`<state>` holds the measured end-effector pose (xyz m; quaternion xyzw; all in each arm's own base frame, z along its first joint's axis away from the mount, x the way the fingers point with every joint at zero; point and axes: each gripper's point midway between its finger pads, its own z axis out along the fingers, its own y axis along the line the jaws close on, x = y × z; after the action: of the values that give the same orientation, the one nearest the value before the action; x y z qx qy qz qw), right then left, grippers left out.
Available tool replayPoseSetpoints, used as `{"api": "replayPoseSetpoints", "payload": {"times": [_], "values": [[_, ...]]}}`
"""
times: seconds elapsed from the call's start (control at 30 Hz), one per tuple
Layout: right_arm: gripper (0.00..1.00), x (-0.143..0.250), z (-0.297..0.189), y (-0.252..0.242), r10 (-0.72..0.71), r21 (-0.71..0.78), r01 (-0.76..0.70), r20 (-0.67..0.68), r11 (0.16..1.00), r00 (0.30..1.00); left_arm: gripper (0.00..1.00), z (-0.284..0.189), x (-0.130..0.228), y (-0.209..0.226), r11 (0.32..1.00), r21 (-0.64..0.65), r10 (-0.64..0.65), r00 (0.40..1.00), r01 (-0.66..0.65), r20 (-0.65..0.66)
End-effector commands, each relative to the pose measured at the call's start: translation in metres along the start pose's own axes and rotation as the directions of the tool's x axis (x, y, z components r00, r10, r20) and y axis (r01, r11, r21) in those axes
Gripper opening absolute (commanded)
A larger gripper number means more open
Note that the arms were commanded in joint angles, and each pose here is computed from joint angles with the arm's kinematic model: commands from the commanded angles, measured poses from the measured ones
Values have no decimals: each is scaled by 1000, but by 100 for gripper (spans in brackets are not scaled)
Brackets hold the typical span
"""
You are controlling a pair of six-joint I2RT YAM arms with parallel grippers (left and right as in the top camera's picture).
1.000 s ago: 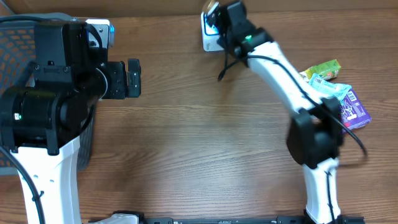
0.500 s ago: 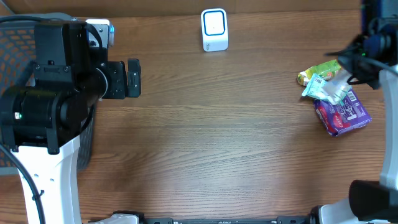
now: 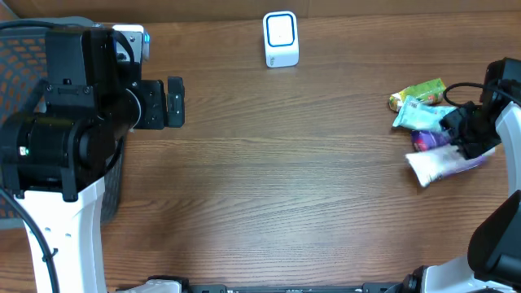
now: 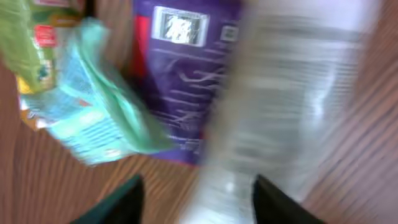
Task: Scan the item barcode
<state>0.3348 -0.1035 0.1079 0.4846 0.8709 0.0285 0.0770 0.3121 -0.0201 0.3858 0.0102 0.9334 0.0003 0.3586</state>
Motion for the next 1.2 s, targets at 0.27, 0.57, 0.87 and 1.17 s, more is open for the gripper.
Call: {"api": "replayPoseSetpoints", "payload": {"times": [0.27,0.57,0.87,1.17], "values": [[86,16,-147,43,-317,-315,360,180,878,931,100,-2,-2,2,1000,-4,4,1000,-4,10],[96,87,-255,3,-427,-362,579,420,731,801,100,-2,-2,2,1000,-4,4,1000,-4,10],[100,154,-292,-54,-412,-348,625,519,699,749,100,-2,-2,2,1000,-4,4,1000,-4,10],[100,153,-285,-67,-422,-297,607,499,737,757,100,-2,-2,2,1000,-4,4,1000,-4,10]]}}
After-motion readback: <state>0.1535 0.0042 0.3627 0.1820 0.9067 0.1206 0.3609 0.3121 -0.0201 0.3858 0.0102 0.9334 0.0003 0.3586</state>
